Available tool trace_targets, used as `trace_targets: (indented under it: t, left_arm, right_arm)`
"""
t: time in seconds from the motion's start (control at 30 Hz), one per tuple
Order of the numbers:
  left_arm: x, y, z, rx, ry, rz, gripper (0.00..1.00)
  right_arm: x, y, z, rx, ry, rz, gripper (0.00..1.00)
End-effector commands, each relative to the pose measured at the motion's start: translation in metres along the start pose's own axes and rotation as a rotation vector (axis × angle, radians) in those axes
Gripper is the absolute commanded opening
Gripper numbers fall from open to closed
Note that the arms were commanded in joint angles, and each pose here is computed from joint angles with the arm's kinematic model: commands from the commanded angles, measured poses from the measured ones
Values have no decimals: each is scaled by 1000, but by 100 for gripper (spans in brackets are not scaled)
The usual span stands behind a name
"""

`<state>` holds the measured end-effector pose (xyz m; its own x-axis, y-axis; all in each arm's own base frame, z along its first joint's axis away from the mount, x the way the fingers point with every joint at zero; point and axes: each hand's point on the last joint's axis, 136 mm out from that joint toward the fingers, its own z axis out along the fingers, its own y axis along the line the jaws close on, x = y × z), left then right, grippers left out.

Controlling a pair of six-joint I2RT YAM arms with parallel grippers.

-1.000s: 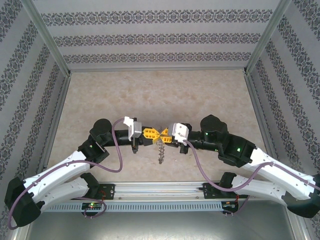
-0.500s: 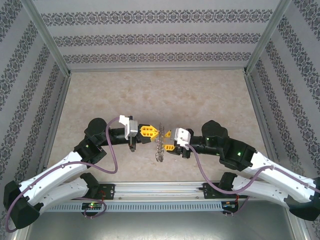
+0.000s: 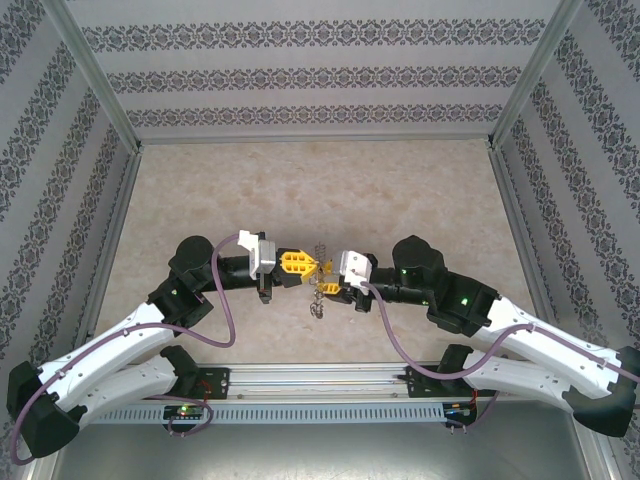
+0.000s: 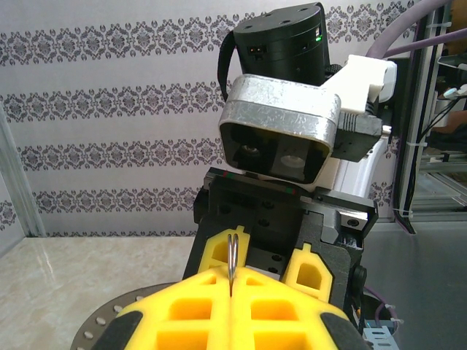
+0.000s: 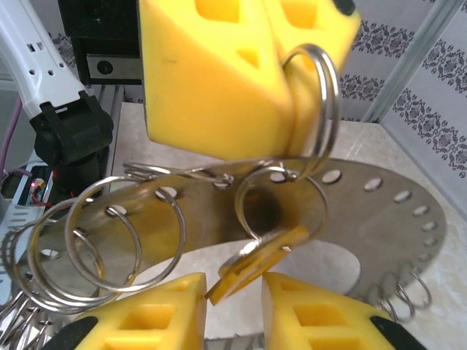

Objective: Put the keys on the keyring

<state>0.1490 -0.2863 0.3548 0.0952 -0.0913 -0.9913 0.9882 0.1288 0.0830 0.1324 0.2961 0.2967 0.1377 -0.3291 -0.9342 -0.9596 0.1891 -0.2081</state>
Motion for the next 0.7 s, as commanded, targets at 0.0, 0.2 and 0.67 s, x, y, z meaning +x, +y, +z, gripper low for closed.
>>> trace_targets:
  t: [0.0,0.2,0.67]
  left_arm:
    - [-12,0,-4,-3,-36,39,0]
    - [-12,-1,-5,-7,-31,43,0]
    - [-10,0,-10,-33,-5,56,0]
  right_arm:
    - [-13,-1,-1,-9,-55,-2,23]
    - [-12,-3,-2,4,-57,2,10]
    - [-12,-15,-16,97,-64,-9,0]
